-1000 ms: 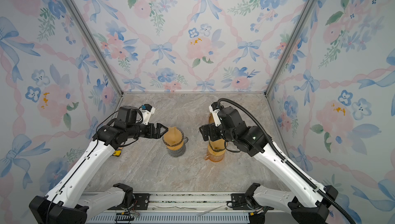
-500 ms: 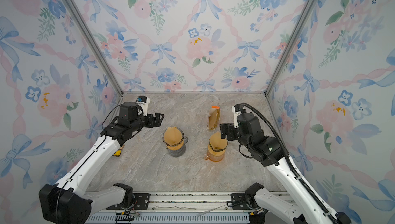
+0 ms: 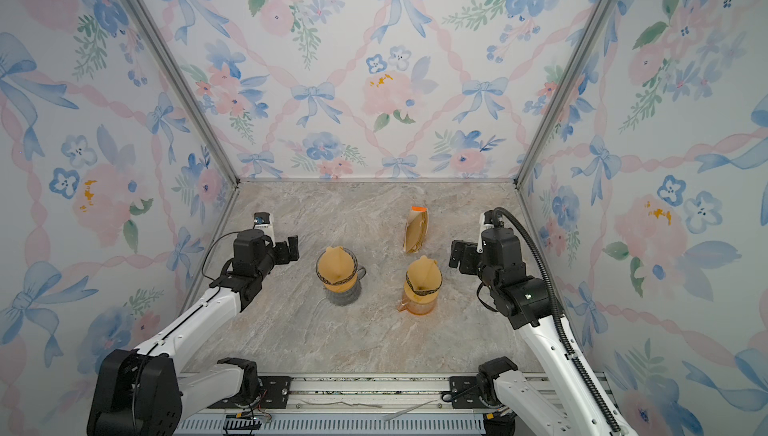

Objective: Place the coffee filter in the dripper

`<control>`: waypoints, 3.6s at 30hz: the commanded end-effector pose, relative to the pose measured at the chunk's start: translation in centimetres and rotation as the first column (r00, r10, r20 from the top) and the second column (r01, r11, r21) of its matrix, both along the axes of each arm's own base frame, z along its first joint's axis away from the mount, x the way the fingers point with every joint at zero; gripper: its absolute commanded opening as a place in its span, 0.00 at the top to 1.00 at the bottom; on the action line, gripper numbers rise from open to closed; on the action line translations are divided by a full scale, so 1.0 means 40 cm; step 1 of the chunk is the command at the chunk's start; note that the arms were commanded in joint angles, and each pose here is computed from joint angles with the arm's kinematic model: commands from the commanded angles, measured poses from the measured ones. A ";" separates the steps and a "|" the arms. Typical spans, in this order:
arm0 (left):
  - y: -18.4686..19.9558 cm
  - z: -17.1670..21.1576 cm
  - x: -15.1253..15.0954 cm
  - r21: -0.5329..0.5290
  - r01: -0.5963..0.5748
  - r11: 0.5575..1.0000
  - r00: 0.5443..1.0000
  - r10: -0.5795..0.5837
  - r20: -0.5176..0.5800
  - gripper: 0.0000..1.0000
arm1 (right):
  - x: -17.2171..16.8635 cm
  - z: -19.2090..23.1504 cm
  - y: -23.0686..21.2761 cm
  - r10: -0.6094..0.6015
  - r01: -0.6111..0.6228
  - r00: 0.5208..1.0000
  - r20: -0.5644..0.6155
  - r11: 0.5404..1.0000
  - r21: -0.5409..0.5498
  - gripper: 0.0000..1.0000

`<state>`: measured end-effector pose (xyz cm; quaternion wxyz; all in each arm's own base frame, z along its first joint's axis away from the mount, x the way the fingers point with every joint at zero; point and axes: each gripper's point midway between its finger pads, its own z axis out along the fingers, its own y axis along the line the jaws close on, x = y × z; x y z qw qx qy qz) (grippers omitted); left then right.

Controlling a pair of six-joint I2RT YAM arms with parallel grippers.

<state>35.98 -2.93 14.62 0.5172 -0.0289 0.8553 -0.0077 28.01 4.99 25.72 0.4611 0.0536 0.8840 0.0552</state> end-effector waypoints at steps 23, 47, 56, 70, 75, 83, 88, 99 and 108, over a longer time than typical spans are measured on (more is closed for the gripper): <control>0.071 -0.075 0.046 0.170 -0.066 0.983 0.958 0.014 0.288 0.02 | 0.087 -0.098 -0.086 -0.151 0.152 0.988 0.020 0.986 -0.071 0.04; 0.096 -0.095 0.040 0.114 -0.067 0.991 0.956 0.031 0.293 0.02 | 0.259 -0.289 -0.135 -0.138 0.187 0.975 0.173 0.930 -0.316 0.04; 0.095 -0.095 0.040 0.116 -0.066 0.991 0.956 0.030 0.293 0.02 | 0.290 -0.353 -0.129 -0.071 0.147 0.963 0.258 0.946 -0.288 0.04; 0.094 -0.094 0.040 0.120 -0.066 0.991 0.956 0.028 0.292 0.02 | 0.295 -0.398 -0.142 -0.051 0.108 0.962 0.267 0.973 -0.203 0.04; 0.094 -0.094 0.040 0.120 -0.067 0.991 0.956 0.029 0.293 0.02 | 0.295 -0.398 -0.144 -0.054 0.112 0.961 0.272 0.973 -0.203 0.04; 0.069 -0.095 0.042 0.129 -0.005 0.992 0.956 -0.033 0.290 0.02 | 0.297 -0.397 -0.101 0.085 -0.046 0.956 0.281 0.989 -0.141 0.04; 0.047 -0.095 0.036 0.130 0.055 0.990 0.951 -0.091 0.295 0.02 | 0.296 -0.400 -0.111 0.071 -0.040 0.958 0.279 0.992 -0.117 0.04; 0.073 -0.096 0.042 0.123 -0.008 0.992 0.957 -0.028 0.288 0.02 | 0.300 -0.401 -0.111 0.054 -0.014 0.962 0.267 0.989 -0.150 0.04; 0.073 -0.097 0.042 0.123 -0.008 0.992 0.957 -0.028 0.288 0.02 | 0.299 -0.400 -0.110 0.057 -0.017 0.961 0.270 0.989 -0.148 0.04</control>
